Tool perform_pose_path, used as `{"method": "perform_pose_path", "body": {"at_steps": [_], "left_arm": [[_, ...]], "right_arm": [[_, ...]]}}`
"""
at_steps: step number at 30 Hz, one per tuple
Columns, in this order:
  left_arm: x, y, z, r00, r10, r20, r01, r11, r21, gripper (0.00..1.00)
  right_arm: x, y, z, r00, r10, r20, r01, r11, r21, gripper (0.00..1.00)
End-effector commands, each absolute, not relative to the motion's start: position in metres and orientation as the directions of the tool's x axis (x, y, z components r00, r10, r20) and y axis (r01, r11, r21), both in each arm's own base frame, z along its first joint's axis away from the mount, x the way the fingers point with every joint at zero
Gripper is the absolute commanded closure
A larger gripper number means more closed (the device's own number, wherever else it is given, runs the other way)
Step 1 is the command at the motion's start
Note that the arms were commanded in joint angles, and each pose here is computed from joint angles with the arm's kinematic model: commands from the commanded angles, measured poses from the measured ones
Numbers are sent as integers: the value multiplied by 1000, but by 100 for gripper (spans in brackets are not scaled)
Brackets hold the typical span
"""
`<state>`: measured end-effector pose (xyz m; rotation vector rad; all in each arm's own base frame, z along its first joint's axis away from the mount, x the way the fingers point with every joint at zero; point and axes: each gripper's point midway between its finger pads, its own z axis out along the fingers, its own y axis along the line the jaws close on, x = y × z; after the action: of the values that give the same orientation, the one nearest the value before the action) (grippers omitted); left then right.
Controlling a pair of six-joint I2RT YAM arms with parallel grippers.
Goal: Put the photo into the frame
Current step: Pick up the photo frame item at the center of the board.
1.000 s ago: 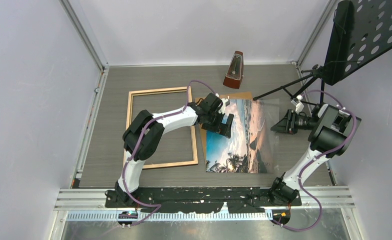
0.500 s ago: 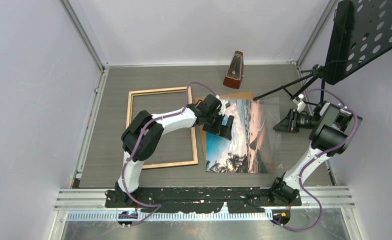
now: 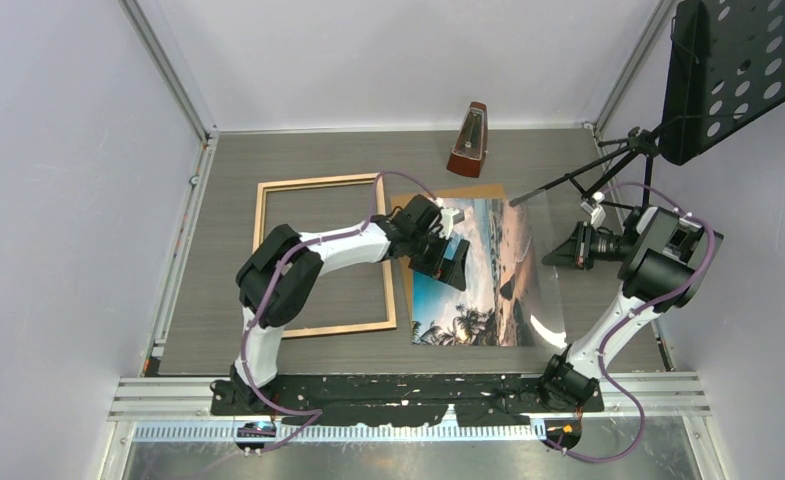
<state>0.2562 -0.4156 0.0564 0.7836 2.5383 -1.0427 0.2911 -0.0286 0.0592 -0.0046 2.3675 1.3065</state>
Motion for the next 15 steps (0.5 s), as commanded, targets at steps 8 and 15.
{"method": "perform_pose_path", "body": {"at_steps": [8, 15], "left_arm": [[295, -387, 123, -710, 291, -642, 671, 559, -488, 1], [313, -358, 134, -667, 272, -694, 681, 601, -420, 1]], "right_arm": [[287, -12, 103, -888, 213, -407, -276, 461, 843, 94], [283, -5, 118, -882, 238, -407, -284, 420, 862, 94]]}}
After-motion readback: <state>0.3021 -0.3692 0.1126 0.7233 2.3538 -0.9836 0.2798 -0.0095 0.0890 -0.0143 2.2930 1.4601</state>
